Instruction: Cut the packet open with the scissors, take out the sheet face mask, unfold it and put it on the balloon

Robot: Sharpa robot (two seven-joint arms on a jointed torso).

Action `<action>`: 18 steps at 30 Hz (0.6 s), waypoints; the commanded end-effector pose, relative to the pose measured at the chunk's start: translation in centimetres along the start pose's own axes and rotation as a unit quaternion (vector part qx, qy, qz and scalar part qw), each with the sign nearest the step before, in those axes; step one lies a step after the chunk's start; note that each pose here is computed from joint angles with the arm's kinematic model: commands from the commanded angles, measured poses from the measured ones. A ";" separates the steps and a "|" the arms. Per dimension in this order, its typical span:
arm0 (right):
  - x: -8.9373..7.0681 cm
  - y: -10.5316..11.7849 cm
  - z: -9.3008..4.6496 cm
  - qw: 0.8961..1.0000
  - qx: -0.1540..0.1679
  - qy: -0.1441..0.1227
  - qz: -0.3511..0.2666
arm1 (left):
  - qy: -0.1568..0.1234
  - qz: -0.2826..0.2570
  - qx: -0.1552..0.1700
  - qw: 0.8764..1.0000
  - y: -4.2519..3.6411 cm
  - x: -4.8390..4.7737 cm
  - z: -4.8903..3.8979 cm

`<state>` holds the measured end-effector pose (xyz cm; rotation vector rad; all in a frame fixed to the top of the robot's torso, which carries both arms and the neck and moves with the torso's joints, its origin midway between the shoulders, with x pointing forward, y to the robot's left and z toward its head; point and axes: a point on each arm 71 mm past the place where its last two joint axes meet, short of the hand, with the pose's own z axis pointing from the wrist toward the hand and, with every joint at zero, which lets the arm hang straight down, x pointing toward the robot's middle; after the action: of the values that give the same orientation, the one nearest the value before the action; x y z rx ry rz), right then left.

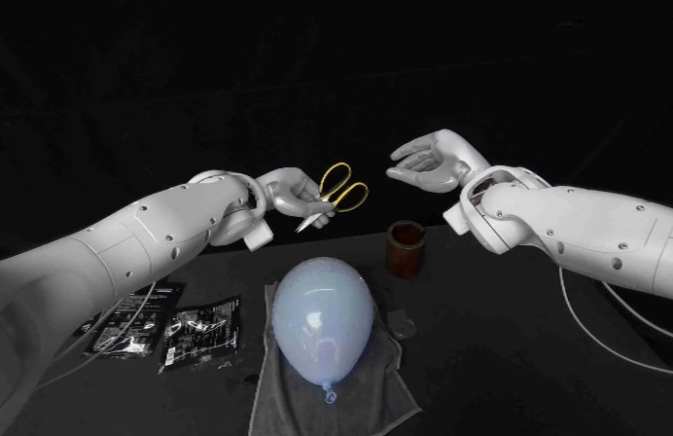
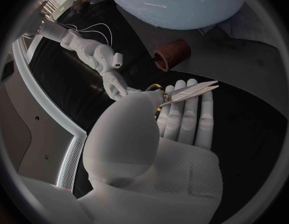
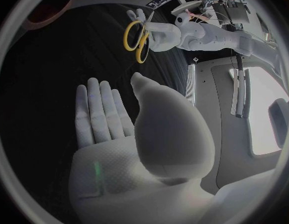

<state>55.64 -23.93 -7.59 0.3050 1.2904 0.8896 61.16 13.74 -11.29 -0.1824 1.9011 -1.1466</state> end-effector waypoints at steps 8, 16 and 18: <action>2.8 0.9 -0.1 0.996 0.011 0.075 0.044 | -0.020 -0.008 0.040 0.999 -0.69 0.11 -0.01; 3.9 1.5 -0.1 0.994 0.003 0.093 0.052 | -0.017 -0.006 0.044 0.999 -0.77 0.47 0.16; 4.0 1.6 0.0 0.994 0.001 0.094 0.052 | -0.017 -0.005 0.045 0.999 -0.80 0.53 0.20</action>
<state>55.11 -20.37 -9.29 0.3097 1.4349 1.0013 60.83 13.23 -11.33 -0.1709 1.8463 -1.1972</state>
